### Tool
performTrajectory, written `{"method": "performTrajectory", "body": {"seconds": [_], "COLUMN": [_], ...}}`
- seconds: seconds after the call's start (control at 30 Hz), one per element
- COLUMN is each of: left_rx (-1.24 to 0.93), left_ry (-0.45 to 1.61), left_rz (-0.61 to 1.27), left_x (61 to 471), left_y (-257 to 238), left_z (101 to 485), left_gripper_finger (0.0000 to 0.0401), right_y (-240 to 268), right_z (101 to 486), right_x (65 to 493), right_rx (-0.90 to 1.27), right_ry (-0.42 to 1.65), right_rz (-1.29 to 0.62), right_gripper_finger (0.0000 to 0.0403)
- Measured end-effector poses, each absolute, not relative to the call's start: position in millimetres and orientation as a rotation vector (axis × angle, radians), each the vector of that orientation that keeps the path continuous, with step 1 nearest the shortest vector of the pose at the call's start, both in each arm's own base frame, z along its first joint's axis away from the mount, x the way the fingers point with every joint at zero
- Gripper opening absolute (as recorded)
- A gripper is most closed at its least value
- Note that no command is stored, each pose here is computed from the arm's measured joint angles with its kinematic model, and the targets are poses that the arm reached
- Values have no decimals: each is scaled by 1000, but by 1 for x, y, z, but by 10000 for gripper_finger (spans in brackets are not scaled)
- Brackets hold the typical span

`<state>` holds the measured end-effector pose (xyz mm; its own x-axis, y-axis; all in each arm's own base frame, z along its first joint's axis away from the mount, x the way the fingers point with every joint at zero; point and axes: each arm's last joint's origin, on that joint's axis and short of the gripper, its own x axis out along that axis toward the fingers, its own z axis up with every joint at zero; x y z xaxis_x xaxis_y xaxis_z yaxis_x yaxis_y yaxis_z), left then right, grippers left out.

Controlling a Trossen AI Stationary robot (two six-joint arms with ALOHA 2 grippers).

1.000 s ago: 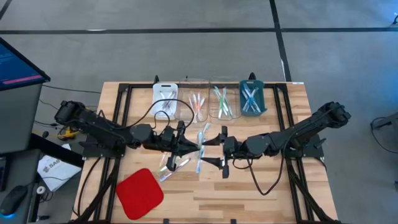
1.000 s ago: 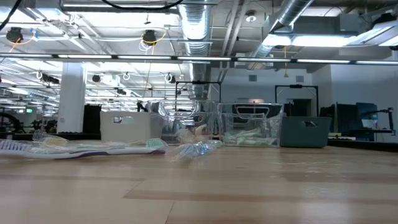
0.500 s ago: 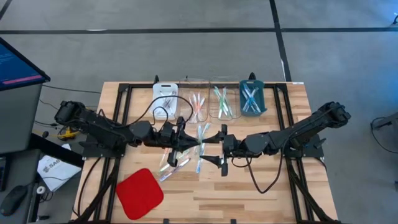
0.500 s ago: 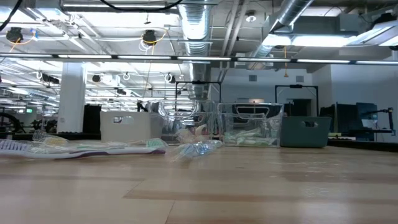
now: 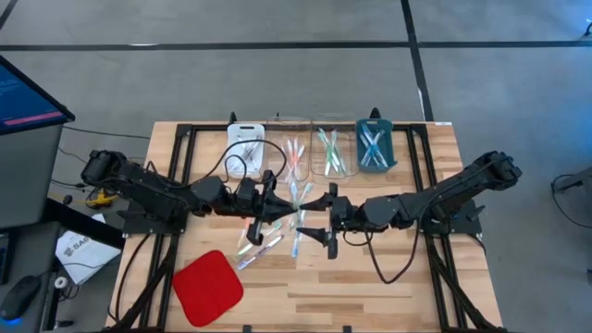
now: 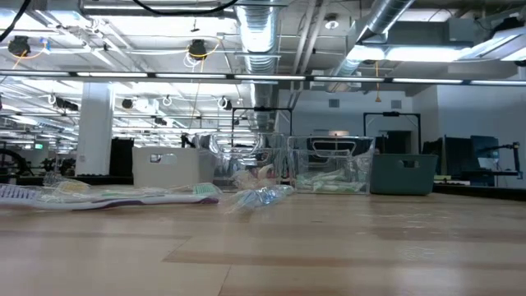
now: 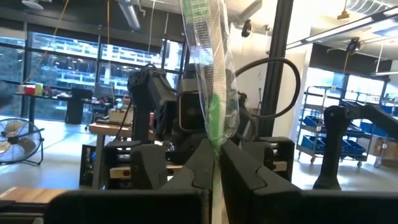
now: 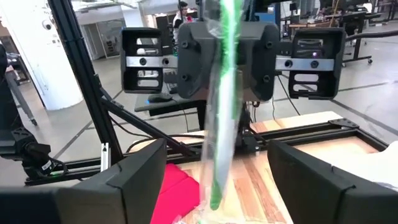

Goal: Pick & Place Toothbrushes
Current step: Put the green toothbrush into the right transparent bin

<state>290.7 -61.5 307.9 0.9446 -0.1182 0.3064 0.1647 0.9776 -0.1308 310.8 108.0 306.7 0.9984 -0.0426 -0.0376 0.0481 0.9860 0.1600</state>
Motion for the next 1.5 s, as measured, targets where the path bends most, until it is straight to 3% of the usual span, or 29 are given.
{"method": "performTrajectory", "body": {"seconds": [0.2, 1.17, 1.5], "left_rx": [-156, -159, -161], "left_ry": [-301, -304, -304], "left_rz": [-145, -144, -133], "left_x": [291, 291, 291], "left_y": [-62, -62, -61], "left_z": [308, 308, 308], "left_gripper_finger": [5, 5, 13], "right_y": [106, 102, 102], "right_z": [307, 305, 305], "right_x": [312, 314, 314], "right_rx": [162, 152, 139], "right_ry": [33, 39, 41], "right_rz": [-54, -68, -69], "right_gripper_finger": [256, 14, 15]}}
